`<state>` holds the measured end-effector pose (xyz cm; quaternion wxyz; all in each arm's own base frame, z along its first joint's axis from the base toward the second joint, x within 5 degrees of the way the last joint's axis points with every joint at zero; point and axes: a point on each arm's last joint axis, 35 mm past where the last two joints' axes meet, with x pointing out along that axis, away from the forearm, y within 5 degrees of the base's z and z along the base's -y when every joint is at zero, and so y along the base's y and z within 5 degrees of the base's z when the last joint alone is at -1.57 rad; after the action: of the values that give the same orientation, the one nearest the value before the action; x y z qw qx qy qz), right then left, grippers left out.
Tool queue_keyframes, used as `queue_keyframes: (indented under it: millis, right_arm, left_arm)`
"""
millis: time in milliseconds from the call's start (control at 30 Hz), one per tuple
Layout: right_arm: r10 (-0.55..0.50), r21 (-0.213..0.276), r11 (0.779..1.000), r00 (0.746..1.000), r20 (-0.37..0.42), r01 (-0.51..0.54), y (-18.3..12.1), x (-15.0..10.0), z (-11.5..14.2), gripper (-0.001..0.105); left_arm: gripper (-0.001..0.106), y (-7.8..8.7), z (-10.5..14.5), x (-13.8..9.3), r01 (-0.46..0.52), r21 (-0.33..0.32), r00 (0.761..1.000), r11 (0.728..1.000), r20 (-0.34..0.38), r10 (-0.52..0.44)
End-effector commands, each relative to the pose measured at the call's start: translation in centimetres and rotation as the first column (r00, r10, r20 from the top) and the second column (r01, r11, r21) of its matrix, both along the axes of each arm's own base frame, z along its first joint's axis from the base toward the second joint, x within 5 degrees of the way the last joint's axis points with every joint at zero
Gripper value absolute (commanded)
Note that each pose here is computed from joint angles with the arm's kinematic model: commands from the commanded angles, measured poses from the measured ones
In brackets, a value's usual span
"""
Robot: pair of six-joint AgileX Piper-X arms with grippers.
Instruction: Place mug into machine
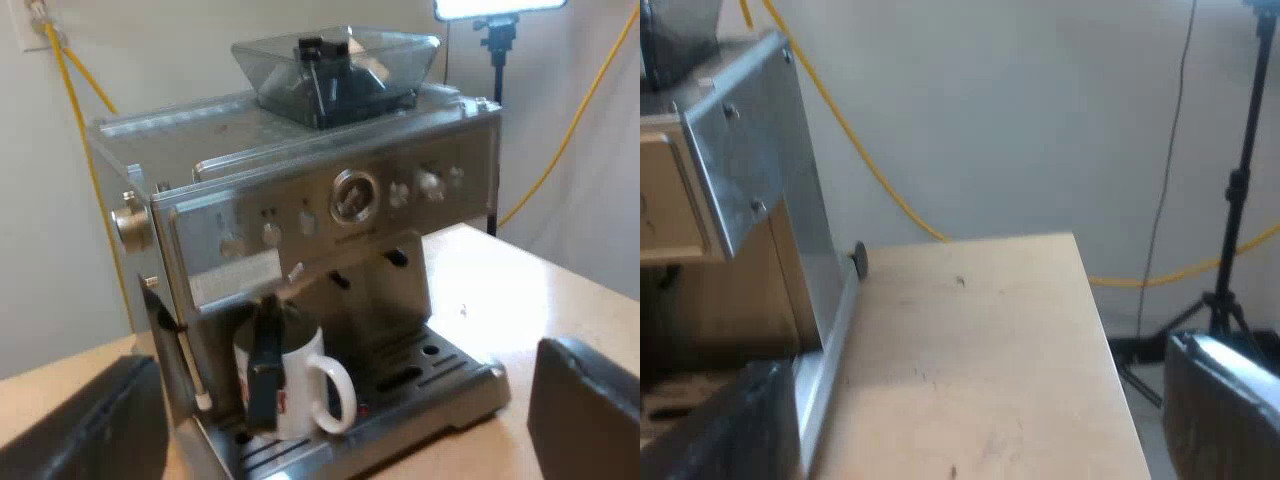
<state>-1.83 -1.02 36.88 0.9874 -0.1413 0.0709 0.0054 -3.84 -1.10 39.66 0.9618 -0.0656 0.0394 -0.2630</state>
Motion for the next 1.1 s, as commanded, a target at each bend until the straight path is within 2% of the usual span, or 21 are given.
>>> queue_keyframes:
  millis: [33, 200, 300, 467, 667, 900, 1033, 1100]
  right_arm:
    - [-0.038, -0.037, 0.999, 0.996, -0.075, 0.035, -0.2, -0.2, -0.5, 0.079]
    - [-0.033, -0.029, 0.999, 0.996, -0.088, 0.03, -0.1, -0.2, -0.7, 0.079]
    - [-0.033, -0.023, 0.999, 0.996, -0.082, 0.032, -0.1, -0.1, -0.6, 0.079]
    - [-0.033, -0.021, 0.999, 0.997, -0.071, 0.032, -0.1, -0.1, -0.5, 0.079]
    - [0.06, 0.001, 0.998, 0.996, -0.062, -0.06, 0.3, 0.5, -0.8, 0.079]
    - [0.093, 0.039, 0.995, 0.987, -0.133, -0.089, 0.8, 2.1, -3.0, 0.079]
    - [0.086, 0.07, 0.995, 0.977, -0.195, -0.074, 0.9, 3.1, -4.8, 0.079]
    - [0.084, 0.073, 0.995, 0.972, -0.221, -0.07, 1.0, 3.6, -5.7, 0.079]
  left_arm:
    - [0.081, 0.1, -0.5, -0.5, -0.005, 0.003, 0.999, 1.0, -0.04, 0.005]
    - [0.081, 0.1, -1.6, -0.7, -0.012, 0.015, 0.99, 1.0, -0.143, 0.014]
    - [0.081, 0.2, -2.5, -1.0, -0.019, 0.028, 0.972, 0.999, -0.234, 0.025]
    - [0.081, 0.2, -3.8, -0.5, -0.062, 0.053, 0.946, 0.997, -0.314, 0.076]
    - [0.081, 0.4, -5.2, 1.9, -0.164, 0.089, 0.938, 0.982, -0.296, 0.183]
    - [0.081, 0.1, -8.5, 4.9, -0.163, 0.103, 0.922, 0.981, -0.339, 0.189]
    - [0.081, 0.0, -10.5, 6.0, -0.157, 0.117, 0.902, 0.981, -0.388, 0.191]
    - [0.081, 0.0, -10.3, 6.1, -0.157, 0.11, 0.911, 0.981, -0.369, 0.187]
